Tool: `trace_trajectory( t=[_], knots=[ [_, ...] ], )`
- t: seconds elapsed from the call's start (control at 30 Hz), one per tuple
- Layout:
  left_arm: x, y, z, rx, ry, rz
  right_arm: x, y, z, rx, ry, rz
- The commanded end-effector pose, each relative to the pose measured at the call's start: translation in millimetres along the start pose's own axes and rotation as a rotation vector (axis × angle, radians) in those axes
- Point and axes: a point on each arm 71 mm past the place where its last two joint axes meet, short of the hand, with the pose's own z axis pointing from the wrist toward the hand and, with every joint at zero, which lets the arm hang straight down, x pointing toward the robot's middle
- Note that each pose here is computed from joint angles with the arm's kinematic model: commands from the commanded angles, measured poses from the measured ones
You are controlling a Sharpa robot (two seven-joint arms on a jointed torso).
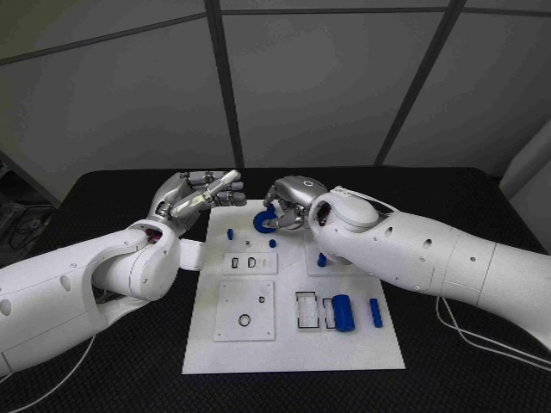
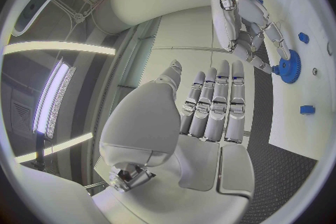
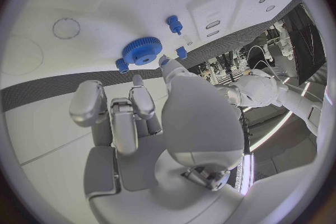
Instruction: Assemble the parts on the task board
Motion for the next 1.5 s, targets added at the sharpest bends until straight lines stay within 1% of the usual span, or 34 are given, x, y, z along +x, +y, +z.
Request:
trace_trajectory(
  t=[0.03,0.2,0.27,0.33,0.37,0.4,0.43,0.47,0.53,0.6,0.73,0.77,0.83,0.93,1.07,1.17,1.23,1.33,1.5],
  knots=[
    [0.9,-1.3,0.4,0.005,0.015,0.000,0.7,-1,-0.4,0.004,0.031,0.009],
    [0.8,-1.1,0.4,0.003,0.016,0.000,1.6,-5,-2.1,0.012,0.054,0.020],
    [0.7,-1.1,0.4,0.003,0.016,0.000,0.1,-7,-3.3,0.016,0.040,0.028],
    [0.7,-1.1,0.4,0.003,0.016,-0.001,-2.8,-8,-4.8,0.015,0.008,0.038],
    [0.7,-1.1,0.4,0.003,0.016,-0.001,-5.5,-9,-6.2,0.011,-0.022,0.050],
    [0.5,-1.1,0.4,0.003,0.016,-0.001,-10.1,-12,-9.4,0.003,-0.070,0.073],
    [0.3,-1.1,0.4,0.003,0.016,-0.001,-13.7,-15,-12.6,-0.003,-0.102,0.090],
    [-0.1,-1.1,0.3,0.004,0.016,0.000,-17.2,-19,-16.5,-0.010,-0.129,0.108],
    [-1.4,-1.2,0.1,0.004,0.014,0.001,-23.2,-28,-26.0,-0.021,-0.159,0.143],
    [-2.7,-1.3,-0.1,0.004,0.012,0.002,-26.7,-37,-34.8,-0.024,-0.156,0.179],
    [-5.4,-1.2,-0.3,0.004,0.008,0.005,-32.1,-66,-59.2,-0.019,-0.085,0.260],
    [-5.6,-1.2,-0.2,0.004,0.007,0.005,-32.6,-70,-61.8,-0.018,-0.078,0.266],
    [-6.3,-1.0,-0.1,0.004,0.006,0.006,-35.7,-85,-74.8,-0.009,-0.049,0.294],
    [-8.0,-0.8,0.0,0.003,0.002,0.008,-40.4,-105,-90.1,0.015,-0.034,0.315],
    [-10.8,-0.5,0.0,0.003,-0.005,0.012,-46.3,-129,-106.9,0.061,-0.035,0.319],
    [-12.1,-0.3,0.3,0.004,-0.008,0.014,-49.6,-145,-116.0,0.096,-0.041,0.313],
    [-12.5,-0.2,0.5,0.004,-0.009,0.014,-50.5,-152,-118.9,0.113,-0.043,0.310],
    [-12.5,0.1,0.8,0.004,-0.009,0.014,-50.7,-158,-120.2,0.127,-0.043,0.306],
    [-12.8,0.4,1.1,0.004,-0.009,0.014,-48.6,-163,-117.6,0.137,-0.037,0.301]
  ],
)
